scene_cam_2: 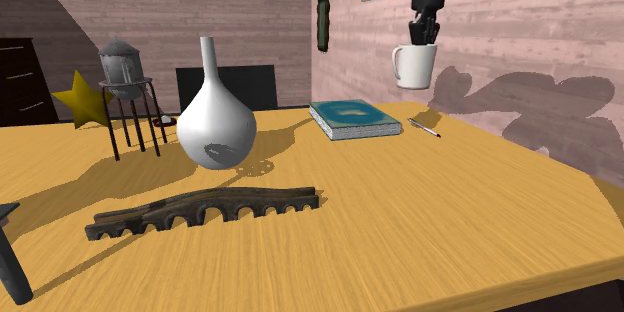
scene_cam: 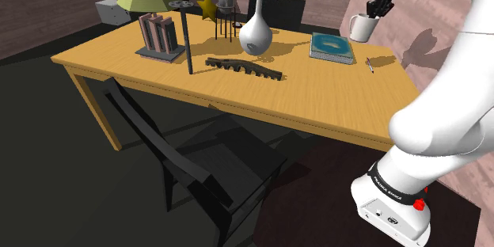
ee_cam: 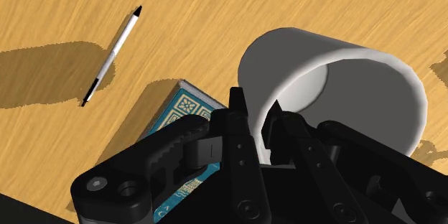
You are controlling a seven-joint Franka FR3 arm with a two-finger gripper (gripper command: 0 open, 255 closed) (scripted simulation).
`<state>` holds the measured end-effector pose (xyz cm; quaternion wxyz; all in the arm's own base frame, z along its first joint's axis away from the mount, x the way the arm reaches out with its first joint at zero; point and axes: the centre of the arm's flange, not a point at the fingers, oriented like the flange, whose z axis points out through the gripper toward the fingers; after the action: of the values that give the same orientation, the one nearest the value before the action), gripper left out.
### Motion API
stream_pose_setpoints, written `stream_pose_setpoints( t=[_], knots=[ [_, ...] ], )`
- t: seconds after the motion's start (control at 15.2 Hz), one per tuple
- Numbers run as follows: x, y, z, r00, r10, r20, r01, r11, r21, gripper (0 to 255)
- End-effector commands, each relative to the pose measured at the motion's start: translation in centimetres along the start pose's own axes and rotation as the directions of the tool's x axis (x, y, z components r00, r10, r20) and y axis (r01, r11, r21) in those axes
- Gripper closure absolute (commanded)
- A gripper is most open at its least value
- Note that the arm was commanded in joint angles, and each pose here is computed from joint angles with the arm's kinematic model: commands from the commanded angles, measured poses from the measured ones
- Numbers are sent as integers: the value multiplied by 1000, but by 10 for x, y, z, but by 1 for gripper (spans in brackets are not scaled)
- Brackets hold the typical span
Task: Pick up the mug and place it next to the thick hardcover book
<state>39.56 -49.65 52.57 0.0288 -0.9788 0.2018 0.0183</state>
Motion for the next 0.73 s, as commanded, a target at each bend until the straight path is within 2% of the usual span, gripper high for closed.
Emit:
stream_pose_setpoints(
  t=[0.0, 0.33, 0.66],
  knots=[
    [-1, 28, 0, 1000, -2, 0, 2, 1000, 0, 255],
    [-4, 87, -3, 1000, -2, 0, 2, 1000, 0, 255],
    [-3, 88, 24, 1000, -2, 0, 2, 1000, 0, 255]
  ],
)
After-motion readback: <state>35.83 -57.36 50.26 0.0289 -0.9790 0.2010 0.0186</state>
